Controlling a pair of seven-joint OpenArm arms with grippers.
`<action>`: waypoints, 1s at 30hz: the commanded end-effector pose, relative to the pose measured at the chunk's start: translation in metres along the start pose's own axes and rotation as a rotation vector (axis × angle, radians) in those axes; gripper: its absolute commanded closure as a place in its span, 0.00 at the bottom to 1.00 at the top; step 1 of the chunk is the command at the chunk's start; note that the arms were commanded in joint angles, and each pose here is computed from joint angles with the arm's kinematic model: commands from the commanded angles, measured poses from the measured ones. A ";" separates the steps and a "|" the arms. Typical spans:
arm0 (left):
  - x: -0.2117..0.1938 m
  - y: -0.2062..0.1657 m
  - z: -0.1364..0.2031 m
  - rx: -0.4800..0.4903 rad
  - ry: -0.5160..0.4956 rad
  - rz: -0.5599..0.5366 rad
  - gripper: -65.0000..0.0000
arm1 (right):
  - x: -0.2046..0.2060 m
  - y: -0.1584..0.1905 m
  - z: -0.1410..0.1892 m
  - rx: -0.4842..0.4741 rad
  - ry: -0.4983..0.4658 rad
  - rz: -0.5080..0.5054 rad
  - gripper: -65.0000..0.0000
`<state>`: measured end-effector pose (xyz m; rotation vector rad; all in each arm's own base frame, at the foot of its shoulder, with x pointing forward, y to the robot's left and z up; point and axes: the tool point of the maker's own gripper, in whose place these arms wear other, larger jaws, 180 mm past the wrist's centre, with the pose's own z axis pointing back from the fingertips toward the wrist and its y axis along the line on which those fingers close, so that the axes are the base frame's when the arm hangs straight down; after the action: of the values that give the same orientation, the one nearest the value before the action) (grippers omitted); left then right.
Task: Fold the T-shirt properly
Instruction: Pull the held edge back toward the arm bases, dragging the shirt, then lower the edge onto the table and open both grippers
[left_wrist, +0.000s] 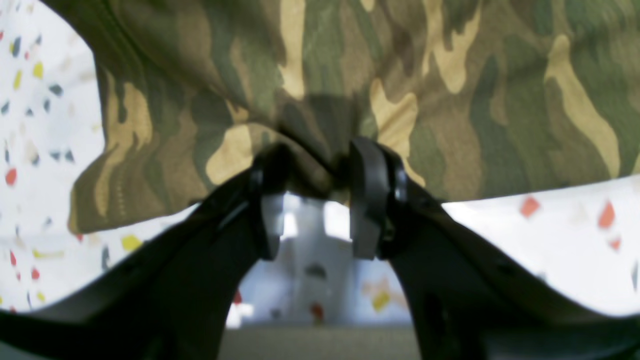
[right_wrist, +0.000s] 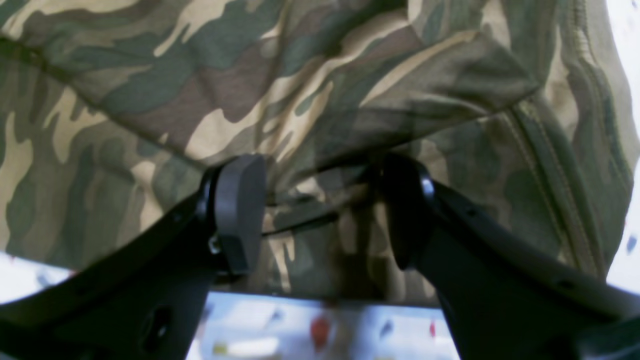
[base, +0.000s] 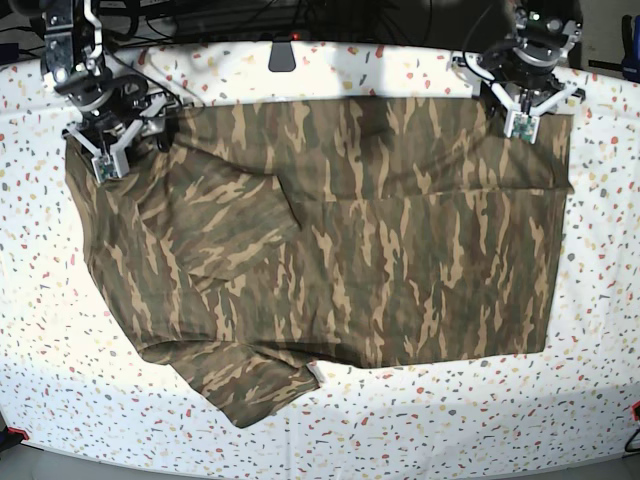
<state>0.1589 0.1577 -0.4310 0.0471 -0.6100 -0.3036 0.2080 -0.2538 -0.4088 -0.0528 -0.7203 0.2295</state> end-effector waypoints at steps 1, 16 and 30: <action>-0.016 -0.005 0.005 -0.021 0.072 -0.011 0.67 | 0.002 -0.005 0.006 -0.010 -0.006 0.016 0.43; -0.047 -0.014 0.023 -0.038 0.204 -0.014 0.67 | -0.026 -0.037 0.052 -0.112 0.068 0.019 0.43; -0.038 -0.013 0.025 -0.037 0.179 -0.016 0.67 | 0.022 -0.028 0.053 -0.069 -0.080 -0.045 0.43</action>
<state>0.1262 0.1553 -0.4288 0.0421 -0.4879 -0.3141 0.1889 -0.2763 -0.3589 -0.0871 -0.7769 0.1559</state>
